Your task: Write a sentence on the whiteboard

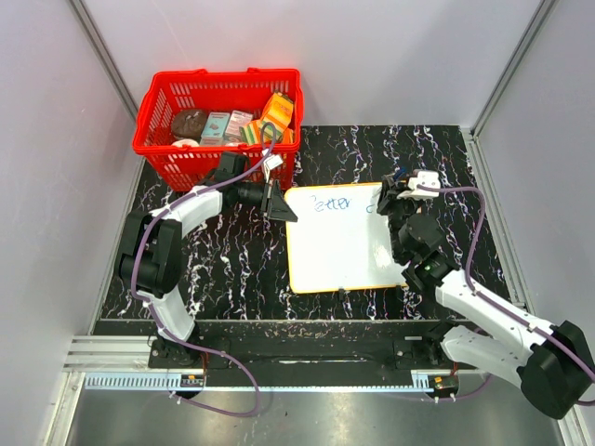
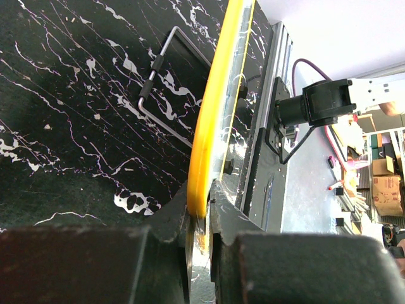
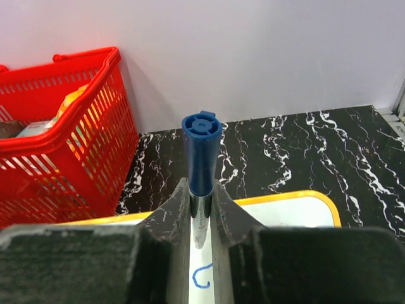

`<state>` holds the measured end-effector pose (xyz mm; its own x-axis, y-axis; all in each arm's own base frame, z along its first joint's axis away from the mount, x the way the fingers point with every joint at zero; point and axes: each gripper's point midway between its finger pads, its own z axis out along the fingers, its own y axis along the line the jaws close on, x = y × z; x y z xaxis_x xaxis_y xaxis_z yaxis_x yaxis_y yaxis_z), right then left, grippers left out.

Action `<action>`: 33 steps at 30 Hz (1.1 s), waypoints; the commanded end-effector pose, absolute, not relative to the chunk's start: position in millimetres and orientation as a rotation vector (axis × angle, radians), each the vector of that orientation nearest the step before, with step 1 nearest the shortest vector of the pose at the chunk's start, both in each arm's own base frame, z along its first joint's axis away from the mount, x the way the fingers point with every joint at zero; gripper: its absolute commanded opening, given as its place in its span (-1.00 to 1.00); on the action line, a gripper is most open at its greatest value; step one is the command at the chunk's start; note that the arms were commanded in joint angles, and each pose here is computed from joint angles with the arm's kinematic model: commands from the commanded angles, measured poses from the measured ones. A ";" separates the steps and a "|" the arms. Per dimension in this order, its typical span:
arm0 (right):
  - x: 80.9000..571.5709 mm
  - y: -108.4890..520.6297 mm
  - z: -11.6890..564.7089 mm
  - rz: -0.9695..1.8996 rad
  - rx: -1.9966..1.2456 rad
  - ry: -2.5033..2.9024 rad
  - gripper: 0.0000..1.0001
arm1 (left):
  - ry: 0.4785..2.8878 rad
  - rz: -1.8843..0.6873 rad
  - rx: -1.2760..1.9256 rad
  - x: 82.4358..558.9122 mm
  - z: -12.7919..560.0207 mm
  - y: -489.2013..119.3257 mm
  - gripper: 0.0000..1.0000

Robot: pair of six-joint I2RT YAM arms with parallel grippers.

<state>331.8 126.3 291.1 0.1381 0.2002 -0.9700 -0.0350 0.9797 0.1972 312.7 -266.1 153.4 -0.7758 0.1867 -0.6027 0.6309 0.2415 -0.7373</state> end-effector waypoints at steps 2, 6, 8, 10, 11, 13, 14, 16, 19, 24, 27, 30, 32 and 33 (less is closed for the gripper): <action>342.8 117.8 323.1 0.129 0.177 1.347 -1.00 | 2.049 -1.319 0.833 344.9 148.4 -266.3 -1.00; 347.1 113.6 323.7 0.118 0.182 1.344 -1.00 | 2.052 -1.321 0.832 344.7 147.7 -266.3 -1.00; 348.3 112.7 322.1 0.121 0.184 1.346 -1.00 | 2.053 -1.322 0.833 344.0 147.2 -266.7 -1.00; 349.3 112.5 319.1 0.122 0.184 1.352 -1.00 | 2.051 -1.323 0.834 344.0 147.5 -266.9 -1.00; 349.9 113.1 318.5 0.127 0.182 1.353 -1.00 | 2.051 -1.321 0.835 344.3 147.3 -266.8 -1.00; 350.5 113.2 314.6 0.124 0.179 1.361 -1.00 | 2.051 -1.320 0.833 344.7 148.3 -266.3 -1.00; 351.0 113.3 312.8 0.124 0.174 1.364 -1.00 | 2.051 -1.323 0.834 344.0 147.5 -266.9 -1.00; 351.2 114.9 309.4 0.142 0.184 1.370 -1.00 | 2.052 -1.321 0.834 344.3 147.7 -266.8 -1.00; 352.7 116.9 304.3 0.149 0.179 1.383 -1.00 | 2.053 -1.324 0.834 344.1 146.9 -266.9 -1.00; 354.0 119.2 294.7 0.156 0.174 1.409 -1.00 | 2.052 -1.321 0.834 344.2 147.3 -266.8 -1.00; 354.0 120.1 290.4 0.160 0.172 1.421 -1.00 | 2.052 -1.321 0.834 344.3 147.7 -266.8 -1.00; 352.8 119.8 284.2 0.161 0.174 1.436 -1.00 | 2.046 -1.319 0.836 344.4 149.6 -266.8 -1.00; 351.5 118.7 282.3 0.163 0.181 1.442 -1.00 | 2.049 -1.320 0.836 344.0 148.3 -266.7 -1.00; 350.8 118.0 278.7 0.161 0.180 1.449 -1.00 | 2.049 -1.320 0.835 344.1 148.5 -266.7 -1.00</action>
<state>352.2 121.0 281.1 0.1173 0.1934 -0.9741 -0.0027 0.9809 0.1944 312.6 -266.5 153.4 -0.7746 0.1878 -0.6039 0.6324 0.2409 -0.7363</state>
